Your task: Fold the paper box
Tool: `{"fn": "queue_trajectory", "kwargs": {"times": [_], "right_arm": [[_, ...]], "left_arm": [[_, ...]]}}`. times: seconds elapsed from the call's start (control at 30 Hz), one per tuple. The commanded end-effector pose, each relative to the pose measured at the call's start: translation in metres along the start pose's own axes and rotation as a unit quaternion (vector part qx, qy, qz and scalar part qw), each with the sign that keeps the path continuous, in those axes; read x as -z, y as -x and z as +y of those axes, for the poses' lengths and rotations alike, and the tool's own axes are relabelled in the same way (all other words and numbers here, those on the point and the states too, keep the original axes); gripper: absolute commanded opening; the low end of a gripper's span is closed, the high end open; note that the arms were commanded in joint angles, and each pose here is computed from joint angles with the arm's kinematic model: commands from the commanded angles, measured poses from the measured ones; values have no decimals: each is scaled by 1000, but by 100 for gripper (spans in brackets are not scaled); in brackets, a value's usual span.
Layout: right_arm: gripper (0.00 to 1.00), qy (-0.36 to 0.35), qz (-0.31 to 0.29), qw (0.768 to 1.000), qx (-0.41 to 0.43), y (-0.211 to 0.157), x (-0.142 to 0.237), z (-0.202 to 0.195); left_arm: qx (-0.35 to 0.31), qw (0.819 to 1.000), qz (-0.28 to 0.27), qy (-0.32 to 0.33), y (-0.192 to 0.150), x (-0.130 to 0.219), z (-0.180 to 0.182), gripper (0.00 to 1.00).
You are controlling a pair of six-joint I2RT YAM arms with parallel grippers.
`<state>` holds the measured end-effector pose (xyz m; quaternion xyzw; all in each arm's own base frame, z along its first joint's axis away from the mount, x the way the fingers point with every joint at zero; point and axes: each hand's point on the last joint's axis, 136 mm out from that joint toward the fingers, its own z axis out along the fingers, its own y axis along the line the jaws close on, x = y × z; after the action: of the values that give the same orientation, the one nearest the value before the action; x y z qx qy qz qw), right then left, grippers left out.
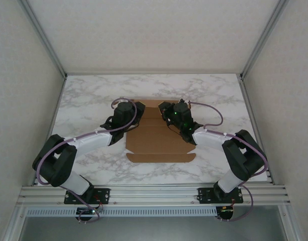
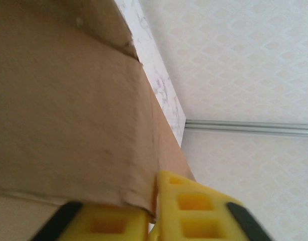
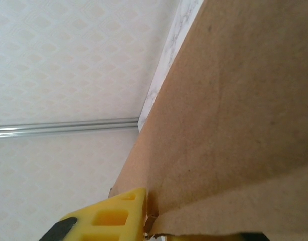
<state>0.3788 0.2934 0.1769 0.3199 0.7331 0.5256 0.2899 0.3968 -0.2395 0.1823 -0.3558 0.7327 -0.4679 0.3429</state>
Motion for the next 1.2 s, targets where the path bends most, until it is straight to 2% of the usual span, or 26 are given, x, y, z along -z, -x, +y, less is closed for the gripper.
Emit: {"fn": "queue_trajectory", "kwargs": {"times": [0.0,0.1,0.27,0.4,0.5,0.6,0.77,0.9,1.03,1.17], "right_arm": [[15,-17,0,1000,4,0,-4,-16],[15,-20,-2,1000,5,2,-4,-20],[15,-28,7,999,13,6,-3,-21],[14,-57,33,997,41,8,-1,-21],[14,-63,51,995,50,11,1,-21],[14,-63,57,995,53,16,3,-21],[14,-62,67,994,58,16,3,-23],[14,-61,78,993,57,13,1,-24],[14,-63,86,993,56,10,-1,-28],[14,-63,90,992,54,9,-3,-31]], "left_arm": [[-29,999,30,-25,-11,3,-15,23],[-56,998,33,-24,-10,11,-20,34],[-124,991,49,-21,-2,34,-38,44],[-224,973,55,-13,16,65,-61,48],[-299,954,26,8,45,89,-72,49],[-363,930,-9,59,75,104,-59,48],[-429,881,-60,190,109,114,-13,43],[-492,853,-24,169,94,109,9,47],[-535,820,14,203,92,98,37,53],[-536,817,34,210,95,86,52,55]]}}
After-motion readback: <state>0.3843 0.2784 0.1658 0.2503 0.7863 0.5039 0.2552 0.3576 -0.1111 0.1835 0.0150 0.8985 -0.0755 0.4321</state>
